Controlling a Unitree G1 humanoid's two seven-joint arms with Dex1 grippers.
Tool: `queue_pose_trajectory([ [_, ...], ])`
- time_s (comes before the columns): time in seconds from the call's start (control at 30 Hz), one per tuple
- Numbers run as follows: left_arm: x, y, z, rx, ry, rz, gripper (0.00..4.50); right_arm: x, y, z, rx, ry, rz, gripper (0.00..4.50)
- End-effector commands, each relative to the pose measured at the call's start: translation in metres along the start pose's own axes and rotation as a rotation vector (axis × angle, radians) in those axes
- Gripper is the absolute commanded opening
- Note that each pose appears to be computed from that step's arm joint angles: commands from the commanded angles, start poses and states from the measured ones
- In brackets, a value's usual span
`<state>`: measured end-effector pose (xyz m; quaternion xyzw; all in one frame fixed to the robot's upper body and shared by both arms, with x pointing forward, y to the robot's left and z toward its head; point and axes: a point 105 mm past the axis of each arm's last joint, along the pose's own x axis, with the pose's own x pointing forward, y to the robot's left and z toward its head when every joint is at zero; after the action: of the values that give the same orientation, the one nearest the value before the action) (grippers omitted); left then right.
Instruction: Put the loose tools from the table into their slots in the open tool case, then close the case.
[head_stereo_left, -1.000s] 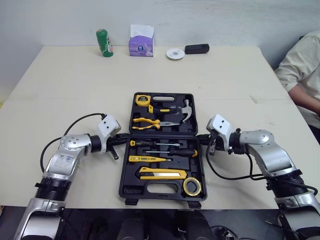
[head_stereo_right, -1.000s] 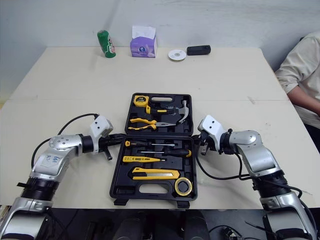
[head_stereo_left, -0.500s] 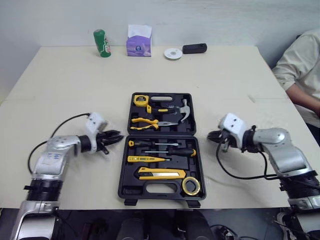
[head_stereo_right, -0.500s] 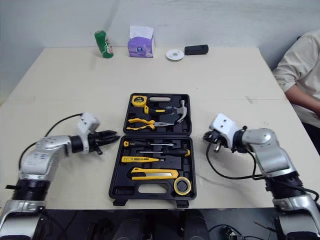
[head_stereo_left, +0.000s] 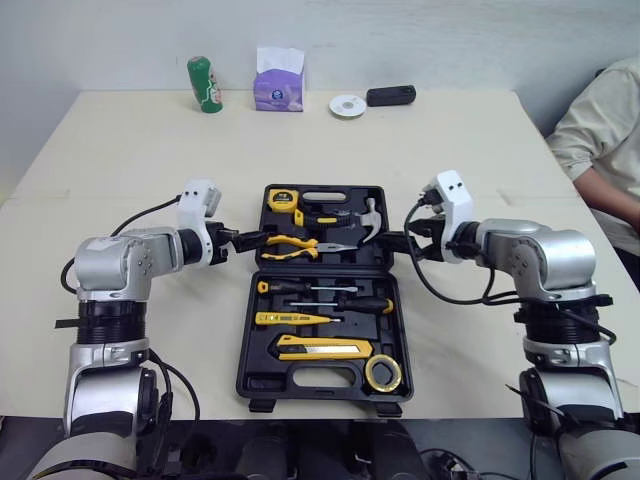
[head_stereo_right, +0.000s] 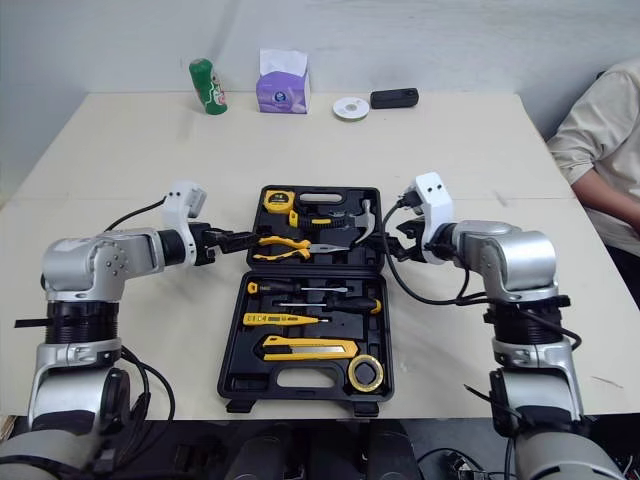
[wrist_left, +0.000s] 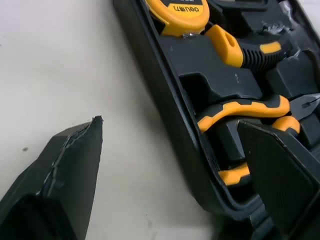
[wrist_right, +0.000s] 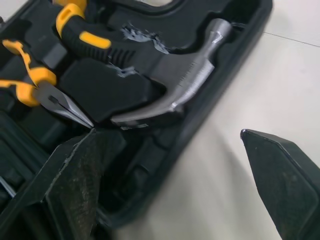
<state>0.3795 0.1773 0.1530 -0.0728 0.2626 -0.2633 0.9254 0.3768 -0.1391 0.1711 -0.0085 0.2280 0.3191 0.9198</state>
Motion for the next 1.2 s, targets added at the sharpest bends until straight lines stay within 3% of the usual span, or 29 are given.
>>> queue_pose_trajectory([
  [0.03,0.001,0.004,0.003,0.023,-0.001,0.037,4.5,0.0,-0.002,0.004,0.004,0.008,-0.045,4.43],
  [0.27,0.012,-0.009,-0.009,0.073,0.026,0.0,4.5,0.005,-0.005,-0.001,-0.007,0.032,-0.087,4.43],
  [0.3,0.013,-0.01,-0.01,0.085,0.028,0.003,3.97,0.006,-0.005,-0.001,-0.007,0.032,-0.088,4.5],
  [0.4,0.018,-0.015,-0.012,0.066,0.02,-0.016,2.86,0.009,-0.006,-0.003,-0.022,0.042,-0.107,3.58],
  [0.53,0.024,-0.027,-0.019,0.063,0.036,-0.054,0.98,0.014,-0.001,-0.008,-0.041,0.058,-0.107,1.58],
  [0.6,0.027,-0.036,-0.025,0.079,0.053,-0.075,0.59,0.017,0.003,-0.008,-0.044,0.062,-0.098,0.68],
  [0.67,0.029,-0.042,-0.03,0.095,0.062,-0.088,0.54,0.017,0.005,-0.009,-0.051,0.063,-0.101,0.06],
  [0.87,0.029,-0.046,-0.021,0.113,0.0,-0.085,0.44,0.017,0.004,-0.008,-0.026,0.038,-0.12,0.0],
  [0.97,0.027,-0.044,-0.003,0.147,-0.085,-0.072,0.44,0.015,0.006,0.002,-0.064,-0.022,-0.118,0.0],
  [1.2,0.011,-0.052,0.06,0.28,-0.405,-0.101,0.36,0.007,0.01,0.04,-0.192,-0.225,-0.115,0.0],
])
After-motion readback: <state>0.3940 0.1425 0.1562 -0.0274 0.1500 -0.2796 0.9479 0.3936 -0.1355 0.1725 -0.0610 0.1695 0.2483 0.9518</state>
